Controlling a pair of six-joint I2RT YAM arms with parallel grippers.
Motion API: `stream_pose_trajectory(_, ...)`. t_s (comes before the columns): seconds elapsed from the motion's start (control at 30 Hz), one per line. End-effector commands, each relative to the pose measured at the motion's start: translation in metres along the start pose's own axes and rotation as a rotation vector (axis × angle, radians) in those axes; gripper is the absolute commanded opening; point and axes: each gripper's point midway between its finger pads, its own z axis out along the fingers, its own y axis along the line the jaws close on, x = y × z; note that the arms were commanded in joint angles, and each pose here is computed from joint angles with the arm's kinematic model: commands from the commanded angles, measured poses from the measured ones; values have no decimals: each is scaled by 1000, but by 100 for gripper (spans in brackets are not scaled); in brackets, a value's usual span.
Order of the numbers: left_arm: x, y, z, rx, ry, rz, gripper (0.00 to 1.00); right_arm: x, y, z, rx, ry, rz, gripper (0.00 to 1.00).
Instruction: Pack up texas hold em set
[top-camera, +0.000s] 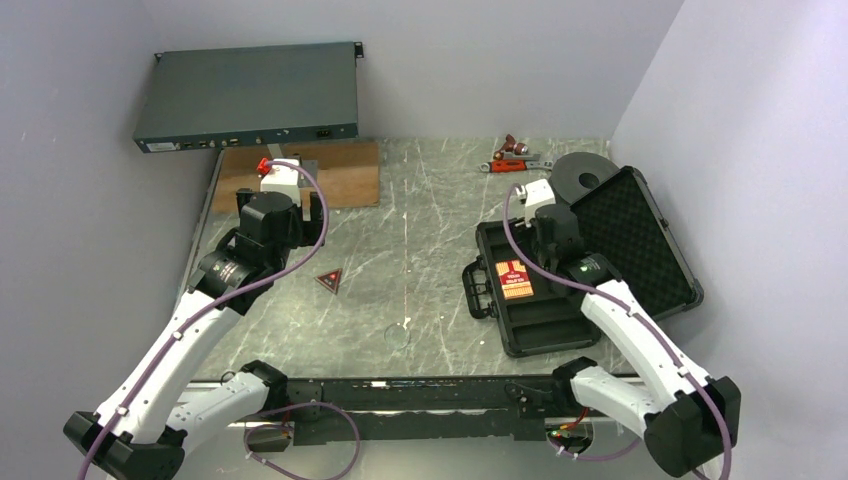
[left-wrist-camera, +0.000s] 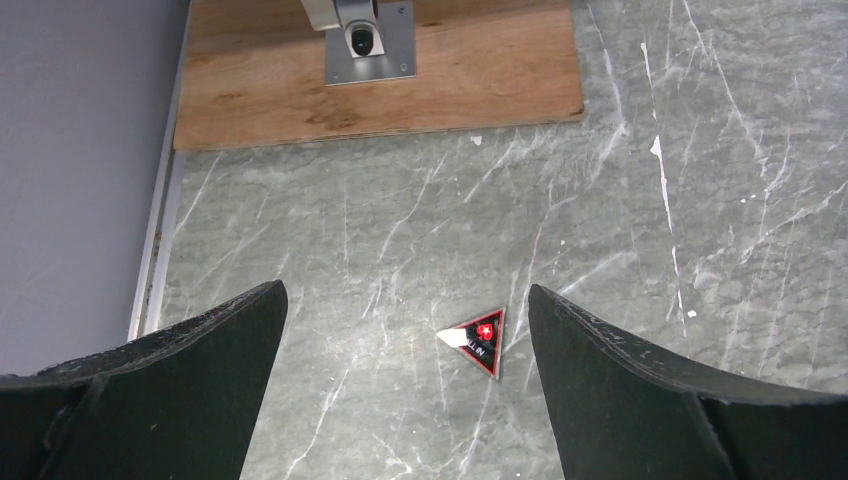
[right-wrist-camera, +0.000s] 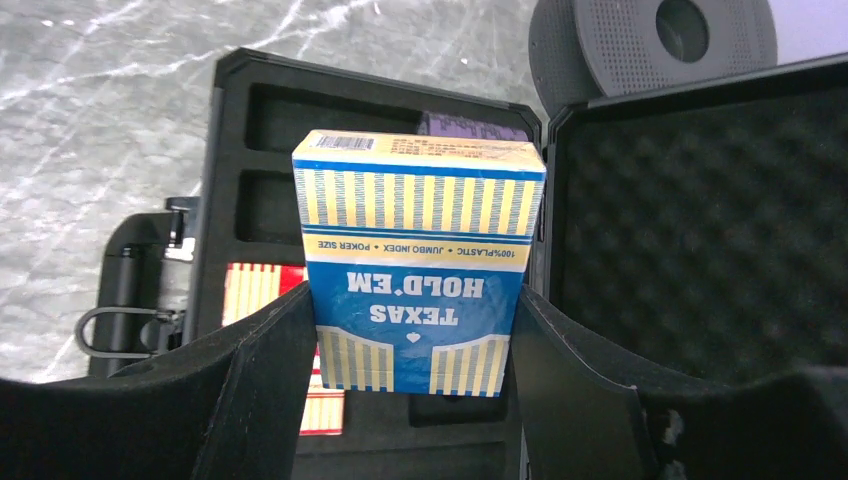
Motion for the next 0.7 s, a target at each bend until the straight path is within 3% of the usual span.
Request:
stream_pose_trajectory(0.0,-9,-4,-1,21,-36,-19,97,-14,-6,8,-55,-72,18,10)
stream_pose_trajectory(0.27,-9,-6,0,34,-34,-20,97,2,-25,18,-29,-117,3,3)
stream_pose_trajectory(0.67,-4,-11,6,42,-10,-10,97,42,-27,41,-106,-39,-15,0)
